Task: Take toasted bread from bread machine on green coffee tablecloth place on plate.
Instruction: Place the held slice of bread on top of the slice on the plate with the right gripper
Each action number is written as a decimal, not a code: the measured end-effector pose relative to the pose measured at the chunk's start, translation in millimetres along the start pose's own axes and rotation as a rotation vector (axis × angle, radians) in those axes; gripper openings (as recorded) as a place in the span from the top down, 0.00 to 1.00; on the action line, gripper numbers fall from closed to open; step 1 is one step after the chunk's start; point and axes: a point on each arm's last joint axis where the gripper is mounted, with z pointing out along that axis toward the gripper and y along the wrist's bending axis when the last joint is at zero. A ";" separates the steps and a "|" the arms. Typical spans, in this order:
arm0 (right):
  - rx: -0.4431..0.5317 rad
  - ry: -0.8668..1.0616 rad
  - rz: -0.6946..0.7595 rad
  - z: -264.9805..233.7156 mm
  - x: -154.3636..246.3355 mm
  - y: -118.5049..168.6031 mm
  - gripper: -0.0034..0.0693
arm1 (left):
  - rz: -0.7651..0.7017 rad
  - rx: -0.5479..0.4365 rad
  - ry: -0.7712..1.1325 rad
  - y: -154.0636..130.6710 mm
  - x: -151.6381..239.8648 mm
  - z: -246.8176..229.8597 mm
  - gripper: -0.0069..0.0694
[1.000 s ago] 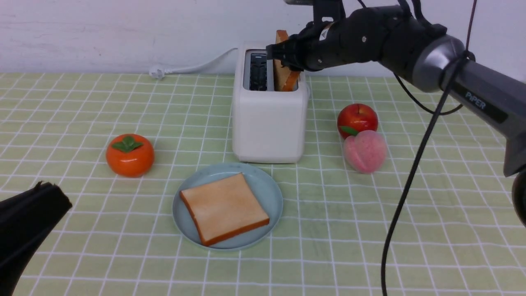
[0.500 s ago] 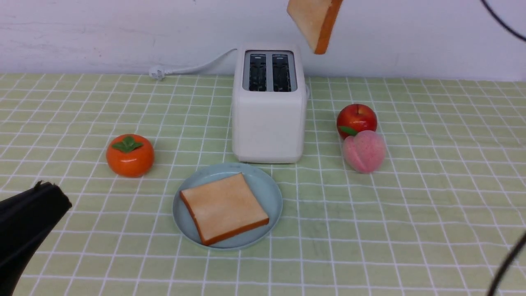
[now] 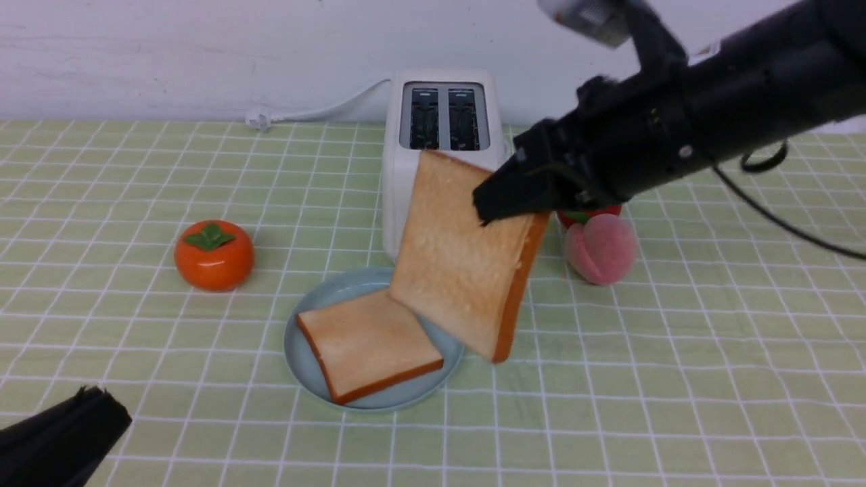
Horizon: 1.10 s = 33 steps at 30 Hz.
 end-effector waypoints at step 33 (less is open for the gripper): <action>0.059 0.009 0.118 153.6 19.3 -78.9 0.28 | -0.011 -0.034 0.000 4.1 3.9 0.4 0.89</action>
